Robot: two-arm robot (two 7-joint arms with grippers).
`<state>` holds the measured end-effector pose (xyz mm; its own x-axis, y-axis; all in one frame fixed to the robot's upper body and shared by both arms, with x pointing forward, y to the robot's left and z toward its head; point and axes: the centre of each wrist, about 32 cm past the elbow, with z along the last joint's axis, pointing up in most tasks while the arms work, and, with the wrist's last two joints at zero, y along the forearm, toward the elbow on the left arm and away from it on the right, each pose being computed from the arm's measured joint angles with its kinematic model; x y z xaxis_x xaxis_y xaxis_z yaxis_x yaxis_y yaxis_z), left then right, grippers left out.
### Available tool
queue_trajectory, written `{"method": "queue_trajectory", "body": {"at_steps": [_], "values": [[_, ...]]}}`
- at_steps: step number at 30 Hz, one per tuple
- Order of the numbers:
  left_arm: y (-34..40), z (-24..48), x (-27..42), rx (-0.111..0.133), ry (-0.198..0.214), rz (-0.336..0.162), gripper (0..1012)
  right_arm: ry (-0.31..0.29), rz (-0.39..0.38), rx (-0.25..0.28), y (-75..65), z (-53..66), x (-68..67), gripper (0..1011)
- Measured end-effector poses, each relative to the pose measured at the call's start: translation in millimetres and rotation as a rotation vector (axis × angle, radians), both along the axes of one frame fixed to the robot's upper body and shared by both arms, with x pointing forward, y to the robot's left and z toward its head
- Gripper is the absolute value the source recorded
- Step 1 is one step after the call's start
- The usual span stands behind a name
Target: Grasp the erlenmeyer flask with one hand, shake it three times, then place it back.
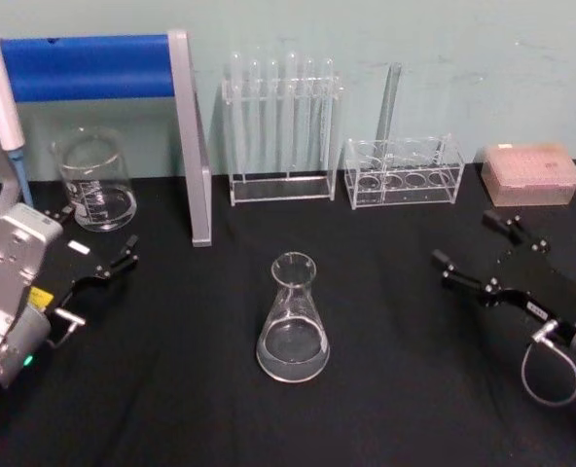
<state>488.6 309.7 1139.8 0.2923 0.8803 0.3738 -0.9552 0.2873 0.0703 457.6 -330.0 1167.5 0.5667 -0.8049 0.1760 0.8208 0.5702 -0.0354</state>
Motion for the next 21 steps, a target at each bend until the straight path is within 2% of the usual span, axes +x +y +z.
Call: {"method": "queue_trajectory", "body": {"at_steps": [11,21], "values": [[0.0,0.0,0.0,0.0,0.0,0.0,1001,0.051,0.174,0.05,2.2,-0.9,-8.1,1003],[0.0,0.0,0.0,0.0,0.0,0.0,1001,0.085,0.291,0.066,16.3,-5.8,-1.5,1002]]}}
